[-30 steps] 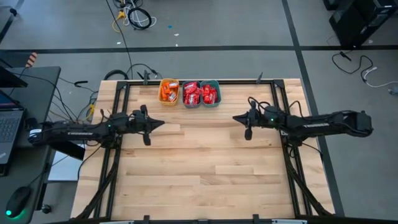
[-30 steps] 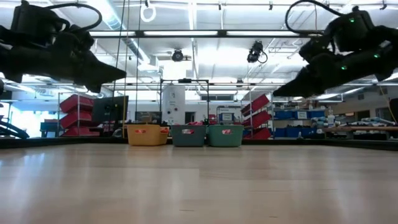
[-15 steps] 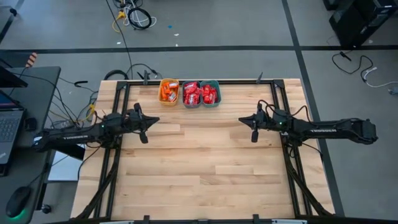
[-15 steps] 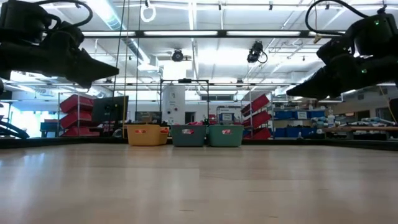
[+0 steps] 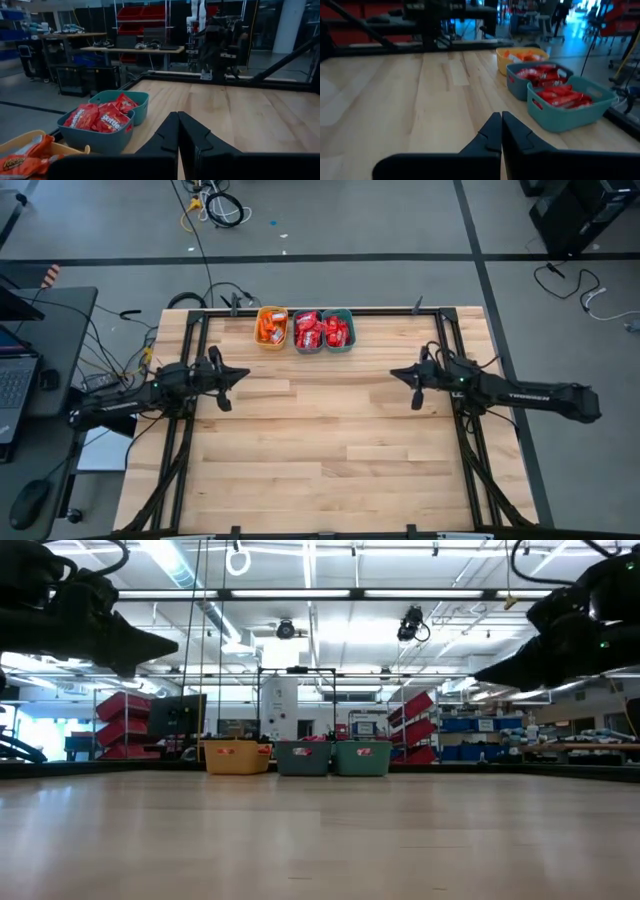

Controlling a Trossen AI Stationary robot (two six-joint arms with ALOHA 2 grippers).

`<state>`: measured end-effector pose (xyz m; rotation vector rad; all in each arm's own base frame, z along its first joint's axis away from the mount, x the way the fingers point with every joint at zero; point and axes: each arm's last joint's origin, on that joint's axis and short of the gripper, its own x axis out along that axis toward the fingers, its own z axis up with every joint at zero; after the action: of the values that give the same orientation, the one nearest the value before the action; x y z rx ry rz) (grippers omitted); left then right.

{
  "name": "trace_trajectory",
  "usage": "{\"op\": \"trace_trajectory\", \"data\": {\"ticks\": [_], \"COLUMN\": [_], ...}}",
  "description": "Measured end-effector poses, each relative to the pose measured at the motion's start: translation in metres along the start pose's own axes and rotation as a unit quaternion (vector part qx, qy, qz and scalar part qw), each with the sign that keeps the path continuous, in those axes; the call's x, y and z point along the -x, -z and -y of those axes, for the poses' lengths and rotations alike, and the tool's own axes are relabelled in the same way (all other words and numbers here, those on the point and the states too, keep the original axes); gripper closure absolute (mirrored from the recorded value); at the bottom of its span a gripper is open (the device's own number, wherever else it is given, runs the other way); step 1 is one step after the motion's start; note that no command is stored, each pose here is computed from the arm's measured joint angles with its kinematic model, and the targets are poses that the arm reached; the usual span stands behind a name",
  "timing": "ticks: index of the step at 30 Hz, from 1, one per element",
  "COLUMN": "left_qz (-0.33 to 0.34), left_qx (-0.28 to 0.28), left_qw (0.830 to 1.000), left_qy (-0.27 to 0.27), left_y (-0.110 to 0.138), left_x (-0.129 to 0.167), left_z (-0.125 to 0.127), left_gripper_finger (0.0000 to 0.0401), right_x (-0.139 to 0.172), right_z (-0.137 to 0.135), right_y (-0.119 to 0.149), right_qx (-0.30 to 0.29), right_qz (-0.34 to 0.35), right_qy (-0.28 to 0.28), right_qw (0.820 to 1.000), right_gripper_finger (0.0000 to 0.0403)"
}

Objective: Sort candy
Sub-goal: Return to Home Position

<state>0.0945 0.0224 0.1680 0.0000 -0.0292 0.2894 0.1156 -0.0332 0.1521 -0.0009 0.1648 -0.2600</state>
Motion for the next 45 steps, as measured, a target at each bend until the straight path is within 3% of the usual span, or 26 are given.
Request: {"op": "trace_trajectory", "data": {"ticks": [13,33,45], "left_qz": [-0.004,-0.001,0.002], "left_qx": [-0.01,0.018,0.016], "left_qw": [1.0,0.999,0.999], "left_qy": [0.002,-0.028,-0.029], "left_y": [0.001,0.0,0.0], "left_x": [0.0,0.0,0.0], "left_z": [0.0,-0.002,-0.002], "left_gripper_finger": [0.0396,0.0395,0.0395], "right_x": [0.026,0.018,0.015], "right_z": [-0.008,0.003,0.004], "right_y": [-0.014,-0.006,-0.003], "right_qx": [0.012,-0.016,-0.048], "right_qz": [0.105,0.05,0.032], "right_qy": [-0.005,0.083,0.085], "right_qw": [0.994,0.995,0.995], "right_gripper_finger": [0.0403,0.0402,0.0397]}}
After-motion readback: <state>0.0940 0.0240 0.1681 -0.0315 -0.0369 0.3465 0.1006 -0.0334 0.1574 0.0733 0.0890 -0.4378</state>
